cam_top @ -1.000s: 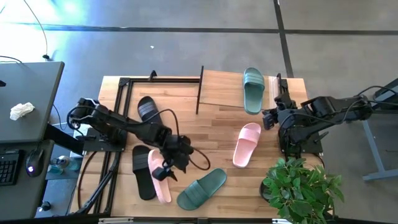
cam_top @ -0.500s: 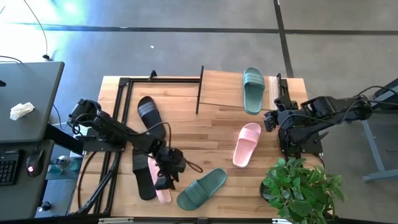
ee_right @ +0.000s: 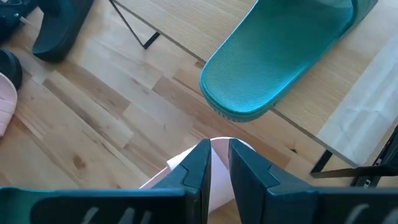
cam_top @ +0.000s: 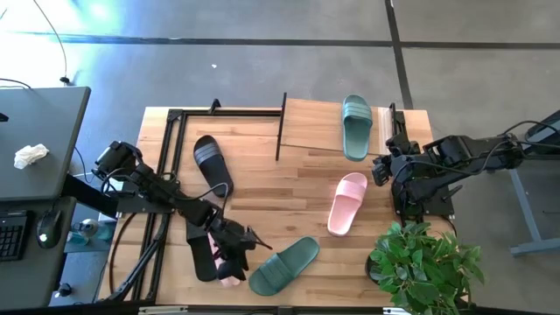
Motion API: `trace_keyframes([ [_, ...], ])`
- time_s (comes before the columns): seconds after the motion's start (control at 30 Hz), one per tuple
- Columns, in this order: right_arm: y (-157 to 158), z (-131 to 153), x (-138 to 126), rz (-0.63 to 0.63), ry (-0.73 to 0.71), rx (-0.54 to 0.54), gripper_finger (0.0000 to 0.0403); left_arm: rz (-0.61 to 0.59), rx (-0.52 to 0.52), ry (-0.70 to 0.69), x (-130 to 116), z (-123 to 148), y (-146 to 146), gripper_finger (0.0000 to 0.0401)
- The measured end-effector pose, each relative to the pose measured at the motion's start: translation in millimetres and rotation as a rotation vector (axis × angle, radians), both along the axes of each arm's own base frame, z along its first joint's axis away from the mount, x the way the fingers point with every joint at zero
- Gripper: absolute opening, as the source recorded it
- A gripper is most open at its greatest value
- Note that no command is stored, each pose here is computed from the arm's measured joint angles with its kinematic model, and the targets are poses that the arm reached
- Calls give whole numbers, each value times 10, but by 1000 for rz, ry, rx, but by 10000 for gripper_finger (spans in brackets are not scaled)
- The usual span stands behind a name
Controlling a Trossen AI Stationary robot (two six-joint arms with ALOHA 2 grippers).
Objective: Pick and place slides into the shelf
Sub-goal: Put the blue slides on the shelf
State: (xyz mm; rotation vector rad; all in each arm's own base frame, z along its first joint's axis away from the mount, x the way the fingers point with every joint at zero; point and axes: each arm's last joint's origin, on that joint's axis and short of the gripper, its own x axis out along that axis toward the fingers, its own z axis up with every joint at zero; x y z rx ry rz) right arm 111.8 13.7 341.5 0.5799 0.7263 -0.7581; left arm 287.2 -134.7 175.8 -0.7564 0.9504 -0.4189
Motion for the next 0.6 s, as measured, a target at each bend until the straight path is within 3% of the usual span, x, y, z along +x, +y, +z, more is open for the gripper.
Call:
trace_keyframes([
  [0.13, -6, 3, 0, 4, 3, -28, 44, -42, 137, -138, -14, 6, -66, 225],
  [0.37, -19, 11, 0, -10, -3, -81, 44, -183, 254, -503, 48, 161, -157, 225],
  [0.6, -20, 12, 0, -10, -3, -89, 44, -361, 483, -697, -16, 150, -273, 225],
])
